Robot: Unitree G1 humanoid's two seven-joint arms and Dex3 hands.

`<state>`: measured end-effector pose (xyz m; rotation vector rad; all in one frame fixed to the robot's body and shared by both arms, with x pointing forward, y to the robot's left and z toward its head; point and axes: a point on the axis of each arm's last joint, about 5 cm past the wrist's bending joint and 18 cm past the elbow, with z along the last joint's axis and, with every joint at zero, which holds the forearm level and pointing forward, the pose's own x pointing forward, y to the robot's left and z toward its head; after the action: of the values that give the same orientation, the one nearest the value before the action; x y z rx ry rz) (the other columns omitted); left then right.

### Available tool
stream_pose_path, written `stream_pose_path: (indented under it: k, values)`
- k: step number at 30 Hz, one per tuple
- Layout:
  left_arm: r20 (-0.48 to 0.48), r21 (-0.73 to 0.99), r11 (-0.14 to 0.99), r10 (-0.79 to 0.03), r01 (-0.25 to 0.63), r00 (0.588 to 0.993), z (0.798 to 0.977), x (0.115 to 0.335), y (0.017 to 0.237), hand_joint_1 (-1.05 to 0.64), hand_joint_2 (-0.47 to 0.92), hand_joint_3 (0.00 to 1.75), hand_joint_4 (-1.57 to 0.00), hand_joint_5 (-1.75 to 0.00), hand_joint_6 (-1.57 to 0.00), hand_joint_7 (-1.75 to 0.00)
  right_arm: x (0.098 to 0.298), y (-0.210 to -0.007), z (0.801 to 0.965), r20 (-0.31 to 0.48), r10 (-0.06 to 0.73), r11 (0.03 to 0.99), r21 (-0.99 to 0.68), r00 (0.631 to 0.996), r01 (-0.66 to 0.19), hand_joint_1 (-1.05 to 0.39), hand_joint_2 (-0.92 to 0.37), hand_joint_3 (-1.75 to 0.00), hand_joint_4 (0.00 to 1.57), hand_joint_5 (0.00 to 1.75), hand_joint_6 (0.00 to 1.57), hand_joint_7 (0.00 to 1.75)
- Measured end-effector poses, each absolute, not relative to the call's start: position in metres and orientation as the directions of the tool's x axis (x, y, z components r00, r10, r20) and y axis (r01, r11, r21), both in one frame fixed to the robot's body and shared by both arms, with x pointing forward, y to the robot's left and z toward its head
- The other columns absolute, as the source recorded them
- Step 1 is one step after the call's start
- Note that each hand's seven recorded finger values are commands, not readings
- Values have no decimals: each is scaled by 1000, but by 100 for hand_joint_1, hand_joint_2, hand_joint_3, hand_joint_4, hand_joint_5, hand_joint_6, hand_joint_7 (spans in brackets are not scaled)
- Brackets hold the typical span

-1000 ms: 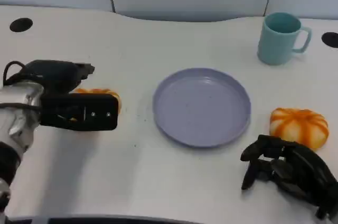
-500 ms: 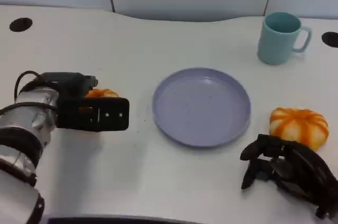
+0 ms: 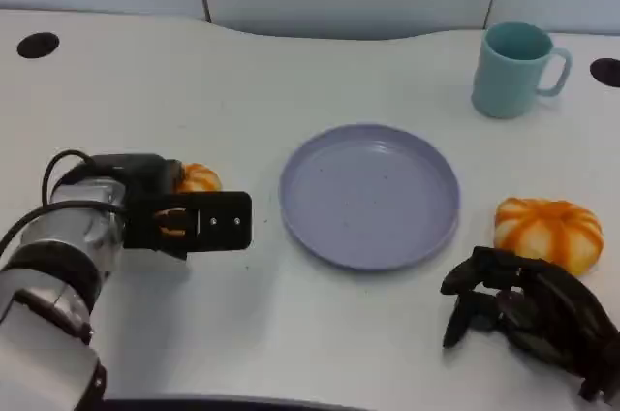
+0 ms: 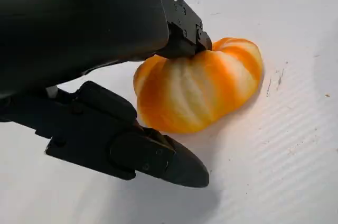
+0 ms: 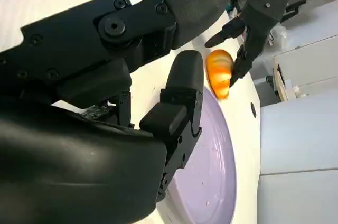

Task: Grasp the bread from the table and place it into the plate.

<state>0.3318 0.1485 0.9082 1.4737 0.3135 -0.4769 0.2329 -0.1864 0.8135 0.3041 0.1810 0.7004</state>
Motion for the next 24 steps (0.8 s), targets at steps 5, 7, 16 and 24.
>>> stream_pose_path:
  k: [5, 7, 16, 24]
  values:
    - [-478, 876, 9, -110, 482, 871, 905, 330, 145, -75, 83, 0, -21, -6, -28, 0, 232, -187, 814, -62, 658, 718, 353, 751, -600, -53, -92, -4, 63, 139, 73, 93]
    - [-477, 878, -1, -111, 479, 872, 903, 329, 145, -69, 82, 0, -33, -11, -37, -5, 231, -187, 813, -58, 659, 714, 359, 750, -601, -54, -92, -5, 64, 138, 72, 92]
    - [-375, 926, -101, -122, 365, 919, 897, 326, 144, -40, 79, 0, -68, -140, -66, -66, 229, -189, 812, -44, 674, 697, 369, 737, -615, -53, -92, -5, 63, 140, 68, 98]
    - [-328, 945, -59, -160, 323, 931, 891, 321, 146, -35, 85, 1, -60, -158, -62, -110, 229, -189, 812, -47, 670, 699, 378, 741, -607, -54, -92, -4, 64, 138, 69, 98]
